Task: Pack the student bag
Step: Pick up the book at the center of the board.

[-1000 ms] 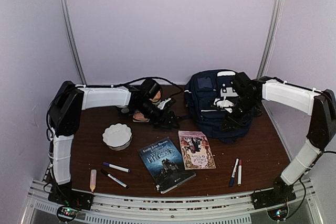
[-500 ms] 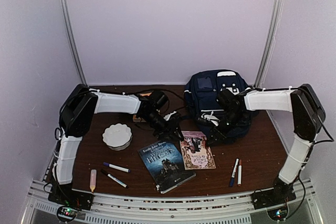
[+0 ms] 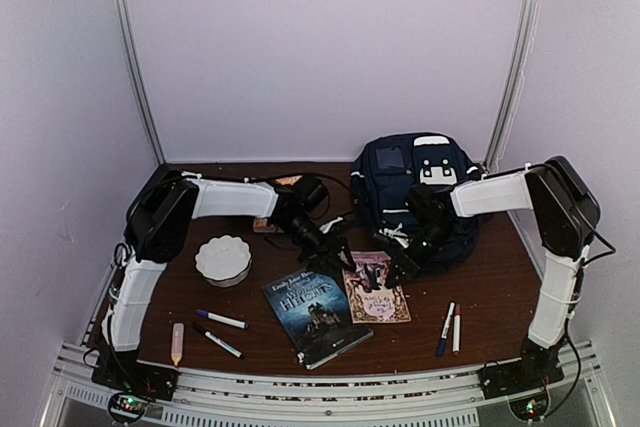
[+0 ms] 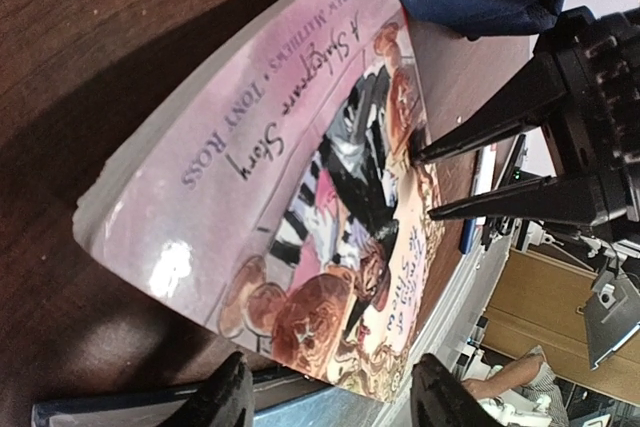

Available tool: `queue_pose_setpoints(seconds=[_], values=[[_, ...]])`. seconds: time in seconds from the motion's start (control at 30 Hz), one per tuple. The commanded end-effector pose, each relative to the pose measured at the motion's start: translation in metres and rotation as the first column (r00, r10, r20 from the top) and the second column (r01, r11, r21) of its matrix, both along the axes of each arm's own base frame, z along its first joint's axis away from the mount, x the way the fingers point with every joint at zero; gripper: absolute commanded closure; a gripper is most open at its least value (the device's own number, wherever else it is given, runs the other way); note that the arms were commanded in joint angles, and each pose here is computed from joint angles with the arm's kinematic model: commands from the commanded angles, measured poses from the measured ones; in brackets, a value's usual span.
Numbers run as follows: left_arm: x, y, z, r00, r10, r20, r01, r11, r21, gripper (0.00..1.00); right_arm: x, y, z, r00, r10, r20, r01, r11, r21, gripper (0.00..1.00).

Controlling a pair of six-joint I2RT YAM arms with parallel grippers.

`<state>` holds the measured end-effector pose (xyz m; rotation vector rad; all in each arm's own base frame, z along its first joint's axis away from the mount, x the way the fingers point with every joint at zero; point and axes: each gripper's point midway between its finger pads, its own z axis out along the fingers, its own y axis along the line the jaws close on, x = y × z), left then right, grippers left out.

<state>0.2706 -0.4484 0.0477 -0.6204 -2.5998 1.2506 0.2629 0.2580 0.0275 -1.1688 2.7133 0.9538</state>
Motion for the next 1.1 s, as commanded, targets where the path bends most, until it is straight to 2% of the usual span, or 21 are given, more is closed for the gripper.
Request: queue_pose_setpoints(seconds=[0.0, 0.13, 0.37, 0.57, 0.63, 0.73, 0.87, 0.97, 1.07], values=[[-0.008, 0.007, -0.019, 0.995, 0.014, -0.098, -0.007, 0.997, 0.075, 0.42, -0.001, -0.008, -0.026, 0.999, -0.030, -0.036, 0.027, 0.996, -0.083, 0.74], [-0.010, 0.007, -0.024, 0.991, 0.021, -0.132, -0.007, 0.995, 0.101, 0.37, 0.001, -0.009, -0.028, 0.999, -0.038, -0.036, 0.035, 0.995, -0.096, 0.75], [-0.016, 0.007, -0.040, 0.976, 0.037, -0.215, -0.012, 0.993, 0.116, 0.37, 0.001, -0.008, -0.029, 0.998, -0.042, -0.041, 0.038, 0.995, -0.094, 0.75], [-0.013, 0.001, -0.038, 0.976, 0.034, -0.216, -0.014, 0.996, 0.092, 0.38, 0.002, -0.009, -0.028, 0.998, -0.044, -0.039, 0.040, 0.995, -0.088, 0.75], [-0.009, 0.001, -0.034, 0.980, 0.036, -0.194, -0.019, 0.996, 0.090, 0.40, 0.003, -0.010, -0.027, 0.998, -0.050, -0.037, 0.047, 0.995, -0.086, 0.75], [0.001, 0.004, -0.019, 0.993, 0.054, -0.101, -0.045, 0.994, 0.095, 0.43, 0.004, -0.011, -0.027, 0.997, -0.060, -0.037, 0.057, 0.995, -0.086, 0.75], [0.015, -0.003, 0.012, 0.999, 0.052, 0.009, -0.052, 0.999, 0.007, 0.47, 0.005, -0.011, -0.027, 0.997, -0.065, -0.043, 0.062, 0.995, -0.081, 0.75], [0.017, -0.011, 0.023, 0.999, 0.037, 0.017, -0.036, 0.997, -0.063, 0.47, 0.005, -0.011, -0.027, 0.997, -0.067, -0.045, 0.063, 0.995, -0.078, 0.75], [0.016, -0.015, 0.019, 0.999, 0.044, -0.010, -0.045, 0.996, -0.083, 0.47, 0.006, -0.011, -0.025, 0.997, -0.066, -0.041, 0.063, 0.995, -0.072, 0.75]])
